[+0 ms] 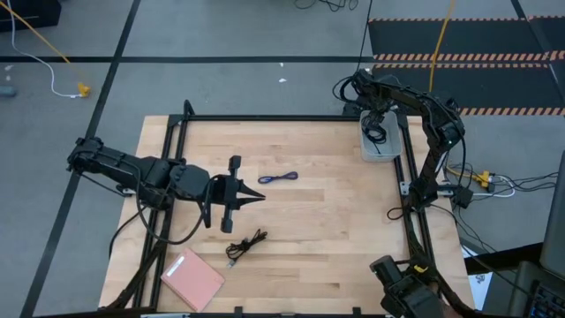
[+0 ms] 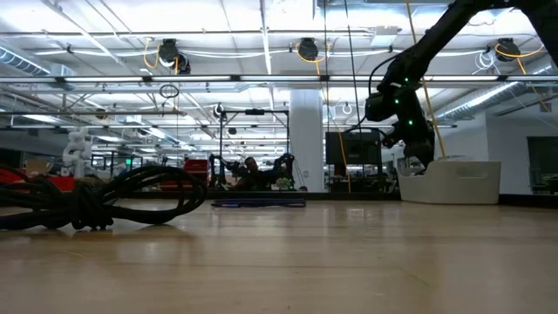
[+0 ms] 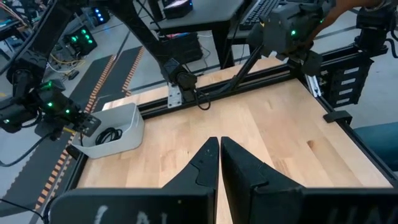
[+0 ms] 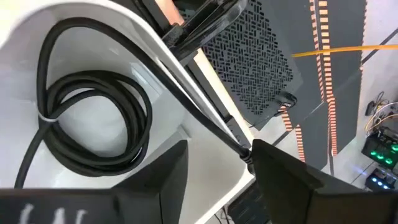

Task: Pick and place USB-C Cables
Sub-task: Adjust the black charger cable in the white bin

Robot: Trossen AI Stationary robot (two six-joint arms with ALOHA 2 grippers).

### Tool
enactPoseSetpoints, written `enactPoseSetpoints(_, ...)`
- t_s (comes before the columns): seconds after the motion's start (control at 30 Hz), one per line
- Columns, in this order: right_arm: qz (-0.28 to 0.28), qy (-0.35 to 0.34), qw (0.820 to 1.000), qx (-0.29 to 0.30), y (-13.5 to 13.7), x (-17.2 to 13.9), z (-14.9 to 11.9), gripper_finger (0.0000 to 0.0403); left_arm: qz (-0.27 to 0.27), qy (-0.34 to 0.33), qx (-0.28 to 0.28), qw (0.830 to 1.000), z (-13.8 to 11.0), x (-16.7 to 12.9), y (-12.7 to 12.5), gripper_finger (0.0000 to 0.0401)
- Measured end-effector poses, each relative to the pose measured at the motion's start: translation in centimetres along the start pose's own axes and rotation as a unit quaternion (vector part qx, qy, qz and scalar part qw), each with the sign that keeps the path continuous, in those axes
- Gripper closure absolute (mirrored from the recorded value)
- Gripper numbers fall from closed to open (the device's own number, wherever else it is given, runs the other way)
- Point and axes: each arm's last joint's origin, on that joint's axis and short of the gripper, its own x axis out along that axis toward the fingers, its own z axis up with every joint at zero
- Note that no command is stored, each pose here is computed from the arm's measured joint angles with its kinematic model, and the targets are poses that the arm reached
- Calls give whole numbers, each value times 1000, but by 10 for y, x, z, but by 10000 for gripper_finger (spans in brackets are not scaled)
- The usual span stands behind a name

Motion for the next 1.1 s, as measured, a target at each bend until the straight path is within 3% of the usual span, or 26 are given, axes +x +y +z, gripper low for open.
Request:
enactPoseSetpoints(0.63, 16, -3, 1000, -11, 3, -1, 0, 374, 0, 0, 1, 1000, 0, 0, 0, 380)
enactPoseSetpoints(0.77, -1, -1, 1000, -4, 3, -2, 1, 349, 0, 0, 2, 1000, 0, 0, 0, 380)
enactPoseSetpoints(0.9, -40, -1, 999, 11, 0, -3, 4, 286, 0, -1, 8, 1000, 0, 0, 0, 380)
enactPoseSetpoints(1.1, -40, 1, 999, 11, 0, -2, 3, 198, 2, -8, 15, 1000, 2, 0, 0, 380)
